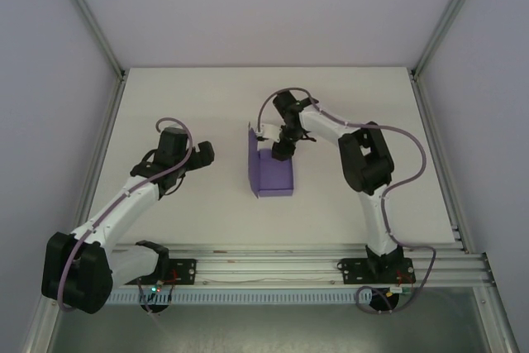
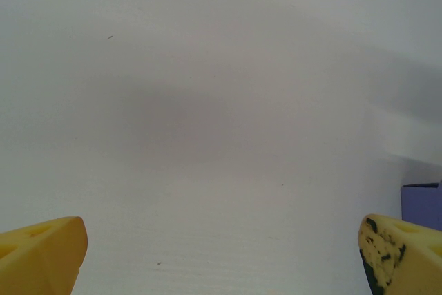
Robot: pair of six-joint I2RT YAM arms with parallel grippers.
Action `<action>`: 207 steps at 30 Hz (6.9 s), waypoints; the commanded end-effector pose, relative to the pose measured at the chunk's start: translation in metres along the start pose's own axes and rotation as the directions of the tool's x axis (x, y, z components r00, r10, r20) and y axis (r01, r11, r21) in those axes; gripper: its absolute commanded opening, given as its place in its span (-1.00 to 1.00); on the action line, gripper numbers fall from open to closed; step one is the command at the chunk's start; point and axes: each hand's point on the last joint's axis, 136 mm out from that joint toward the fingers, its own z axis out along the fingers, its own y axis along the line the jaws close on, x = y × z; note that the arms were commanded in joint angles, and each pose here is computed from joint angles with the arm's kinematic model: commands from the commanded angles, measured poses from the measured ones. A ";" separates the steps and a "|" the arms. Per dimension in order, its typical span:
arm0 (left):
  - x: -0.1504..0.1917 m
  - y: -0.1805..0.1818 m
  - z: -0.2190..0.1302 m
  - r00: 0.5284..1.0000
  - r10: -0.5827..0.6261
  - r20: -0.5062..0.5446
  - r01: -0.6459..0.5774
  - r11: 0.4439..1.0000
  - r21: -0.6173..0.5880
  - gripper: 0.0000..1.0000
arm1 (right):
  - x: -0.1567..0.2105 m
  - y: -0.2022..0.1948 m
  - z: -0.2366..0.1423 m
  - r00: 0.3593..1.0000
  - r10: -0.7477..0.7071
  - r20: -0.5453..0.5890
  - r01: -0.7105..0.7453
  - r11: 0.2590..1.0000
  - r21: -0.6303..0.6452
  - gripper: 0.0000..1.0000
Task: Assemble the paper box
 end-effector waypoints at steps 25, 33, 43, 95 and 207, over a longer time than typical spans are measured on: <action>-0.015 0.020 -0.031 0.993 -0.048 0.103 0.055 0.996 -0.063 1.00 | 0.106 -0.013 0.045 0.803 0.416 -0.427 -0.122 0.816 0.566 -0.84; -0.021 0.018 -0.039 0.991 -0.052 0.122 0.058 0.997 -0.050 1.00 | 0.103 -0.009 0.040 0.801 0.453 -0.392 -0.173 0.802 0.572 -0.57; -0.029 0.010 -0.046 0.989 -0.056 0.139 0.058 0.998 -0.010 1.00 | 0.082 -0.007 0.025 0.748 0.646 -0.154 -0.437 0.654 0.617 -1.00; -0.022 -0.125 0.042 0.662 0.740 -0.117 -0.567 0.597 0.568 0.65 | -0.009 -0.025 -0.126 0.972 0.054 0.227 -0.077 0.992 0.095 0.57; -0.064 -0.235 0.069 0.978 0.203 -0.040 -0.157 0.854 0.496 -0.93 | -0.044 -0.087 -0.132 0.475 0.696 0.539 -0.880 0.353 0.320 -0.91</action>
